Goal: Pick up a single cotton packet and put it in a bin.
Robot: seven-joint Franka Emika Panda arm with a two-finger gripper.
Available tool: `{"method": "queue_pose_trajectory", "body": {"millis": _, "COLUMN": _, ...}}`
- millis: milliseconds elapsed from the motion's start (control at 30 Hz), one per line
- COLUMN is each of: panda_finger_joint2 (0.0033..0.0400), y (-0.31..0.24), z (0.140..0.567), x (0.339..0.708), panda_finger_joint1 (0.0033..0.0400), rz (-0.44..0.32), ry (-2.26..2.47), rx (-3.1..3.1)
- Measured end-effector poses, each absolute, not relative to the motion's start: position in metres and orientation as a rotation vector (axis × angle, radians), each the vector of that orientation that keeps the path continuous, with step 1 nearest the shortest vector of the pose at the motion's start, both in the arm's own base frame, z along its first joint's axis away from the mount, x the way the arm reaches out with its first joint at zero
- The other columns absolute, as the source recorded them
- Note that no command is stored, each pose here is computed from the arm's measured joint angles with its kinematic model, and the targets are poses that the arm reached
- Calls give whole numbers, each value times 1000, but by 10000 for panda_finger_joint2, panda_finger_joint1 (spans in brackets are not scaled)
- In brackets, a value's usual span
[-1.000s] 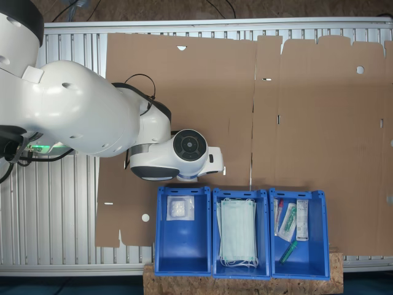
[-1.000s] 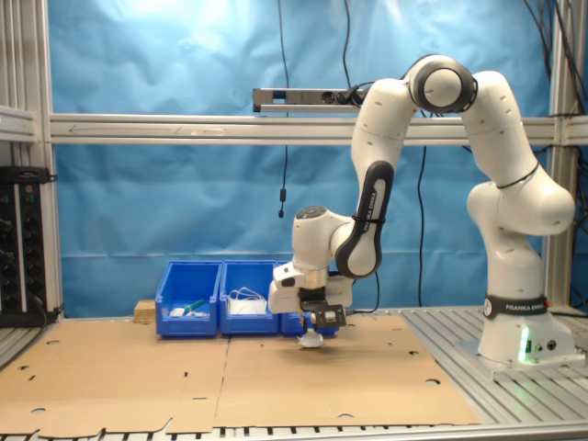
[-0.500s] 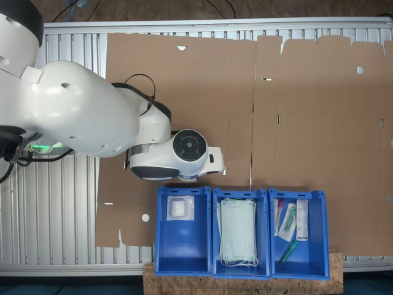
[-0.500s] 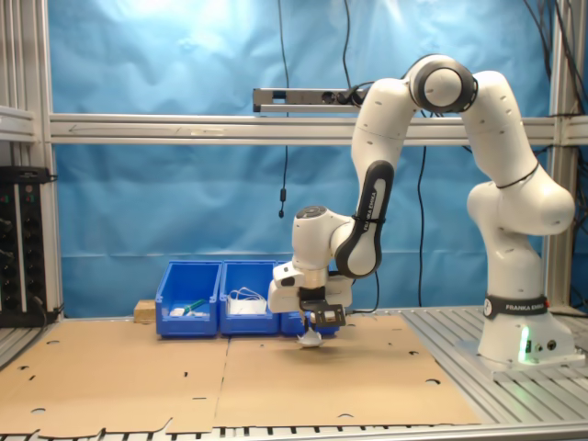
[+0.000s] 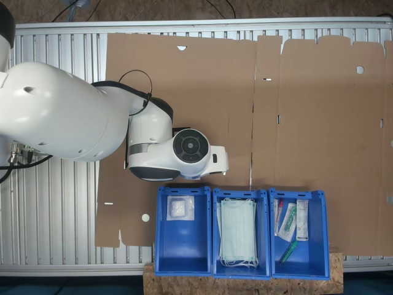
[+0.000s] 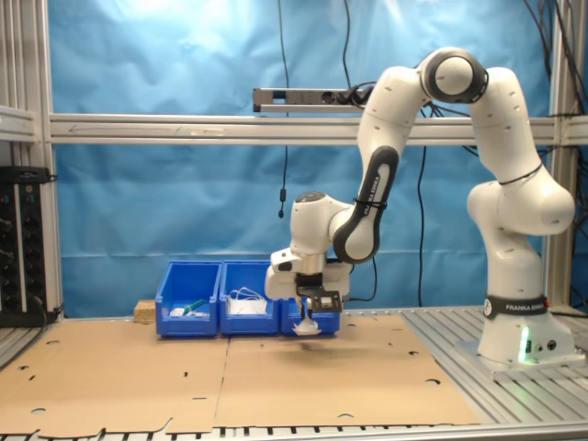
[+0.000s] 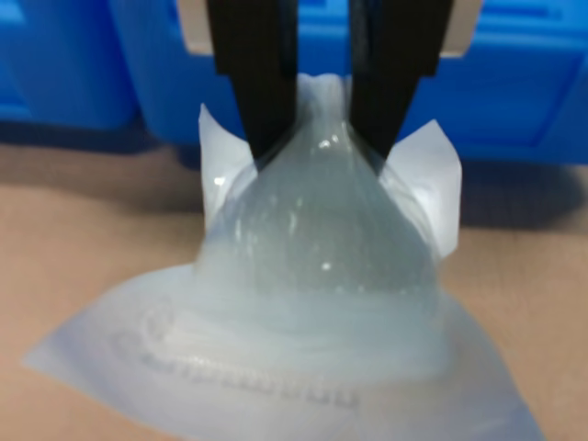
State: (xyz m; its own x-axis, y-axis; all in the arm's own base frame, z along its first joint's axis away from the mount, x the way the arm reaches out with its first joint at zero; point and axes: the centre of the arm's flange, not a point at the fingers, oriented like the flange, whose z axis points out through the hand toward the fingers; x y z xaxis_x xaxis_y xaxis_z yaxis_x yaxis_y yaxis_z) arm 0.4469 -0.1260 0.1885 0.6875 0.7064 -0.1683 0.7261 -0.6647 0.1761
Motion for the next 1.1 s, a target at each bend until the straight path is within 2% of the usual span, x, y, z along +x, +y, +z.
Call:
{"method": "queue_pose_trajectory", "body": {"millis": 233, "panda_finger_joint2": 36, "y": -123, "z": 221, "x": 453, "panda_finger_joint1": 36, "rz": -50, "ry": 1136, "rx": 2689}}
{"method": "queue_pose_trajectory", "body": {"millis": 467, "panda_finger_joint2": 36, "y": -120, "z": 236, "x": 449, "panda_finger_joint1": 36, "rz": -21, "ry": 1130, "rx": 2707}}
{"method": "queue_pose_trajectory", "body": {"millis": 800, "panda_finger_joint2": 36, "y": -127, "z": 244, "x": 438, "panda_finger_joint1": 36, "rz": -45, "ry": 1162, "rx": 2720}}
{"method": "queue_pose_trajectory", "body": {"millis": 1100, "panda_finger_joint2": 37, "y": -168, "z": 250, "x": 429, "panda_finger_joint1": 37, "rz": -79, "ry": 1161, "rx": 2717}}
